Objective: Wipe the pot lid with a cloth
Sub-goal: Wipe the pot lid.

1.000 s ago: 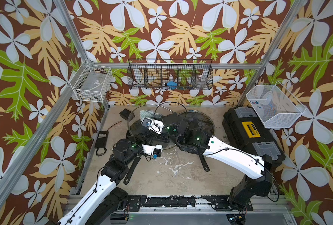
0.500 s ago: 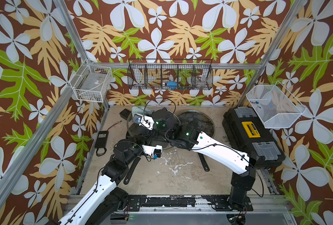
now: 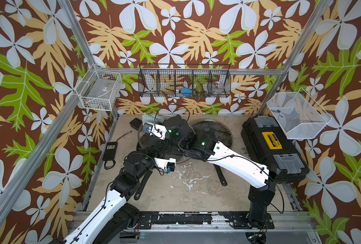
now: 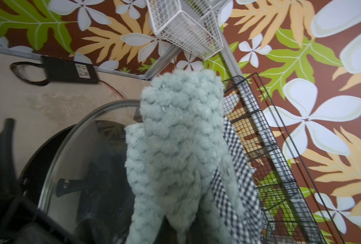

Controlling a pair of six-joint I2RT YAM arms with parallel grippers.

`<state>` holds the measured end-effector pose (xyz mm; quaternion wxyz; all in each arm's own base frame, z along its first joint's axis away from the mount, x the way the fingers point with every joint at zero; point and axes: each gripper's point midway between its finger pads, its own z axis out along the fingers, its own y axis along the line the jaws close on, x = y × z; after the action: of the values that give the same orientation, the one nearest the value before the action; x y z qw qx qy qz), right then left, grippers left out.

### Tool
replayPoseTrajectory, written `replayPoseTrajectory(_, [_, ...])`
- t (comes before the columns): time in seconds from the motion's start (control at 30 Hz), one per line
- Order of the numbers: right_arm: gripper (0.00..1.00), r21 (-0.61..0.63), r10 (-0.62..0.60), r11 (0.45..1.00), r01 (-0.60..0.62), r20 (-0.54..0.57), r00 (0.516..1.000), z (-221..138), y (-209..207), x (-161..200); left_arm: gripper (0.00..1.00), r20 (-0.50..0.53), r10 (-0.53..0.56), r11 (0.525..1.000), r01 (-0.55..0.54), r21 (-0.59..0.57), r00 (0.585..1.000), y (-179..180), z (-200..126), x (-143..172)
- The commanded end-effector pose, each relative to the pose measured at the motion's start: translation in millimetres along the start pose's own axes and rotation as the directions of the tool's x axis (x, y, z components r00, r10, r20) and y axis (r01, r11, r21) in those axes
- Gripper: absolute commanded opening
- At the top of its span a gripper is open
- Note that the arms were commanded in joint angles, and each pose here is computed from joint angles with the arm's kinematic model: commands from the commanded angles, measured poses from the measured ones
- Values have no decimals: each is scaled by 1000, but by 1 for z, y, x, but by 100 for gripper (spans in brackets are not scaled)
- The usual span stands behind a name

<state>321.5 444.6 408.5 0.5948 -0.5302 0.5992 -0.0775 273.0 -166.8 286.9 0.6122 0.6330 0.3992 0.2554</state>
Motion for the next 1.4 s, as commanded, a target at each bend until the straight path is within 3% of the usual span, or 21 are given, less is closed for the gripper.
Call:
replayPoseTrajectory(0.0, [0, 93, 55, 994, -54, -13, 998, 1, -26, 2, 0, 24, 21, 989, -17, -150, 999, 38, -5, -7])
replayPoseTrajectory(0.37, [0, -108, 7, 994, -7, -1, 1000, -10, 44, 9, 0, 47, -77, 978, 84, -192, 996, 49, -8, -8])
replayPoseTrajectory(0.7, [0, 110, 210, 972, -206, -28, 977, -26, -40, 40, 0, 90, -174, 951, 191, -242, 981, 56, -16, -11])
replayPoseTrajectory(0.83, [0, 72, 224, 972, -222, -21, 974, -30, -33, 46, 0, 148, -287, 905, 318, -281, 947, 71, -21, -13])
replayPoseTrajectory(1.1, [0, -56, 154, 986, -155, -20, 988, -31, 21, 35, 0, 235, -377, 850, 436, -298, 896, 84, -25, -20])
replayPoseTrajectory(1.27, [0, 45, 207, 977, -207, 4, 978, -37, -2, 42, 0, 287, -459, 780, 536, -323, 841, 97, -31, -19])
replayPoseTrajectory(1.37, [0, 127, 277, 952, -278, 27, 961, -48, -36, 50, 0, 296, -470, 768, 551, -326, 831, 98, -32, -18])
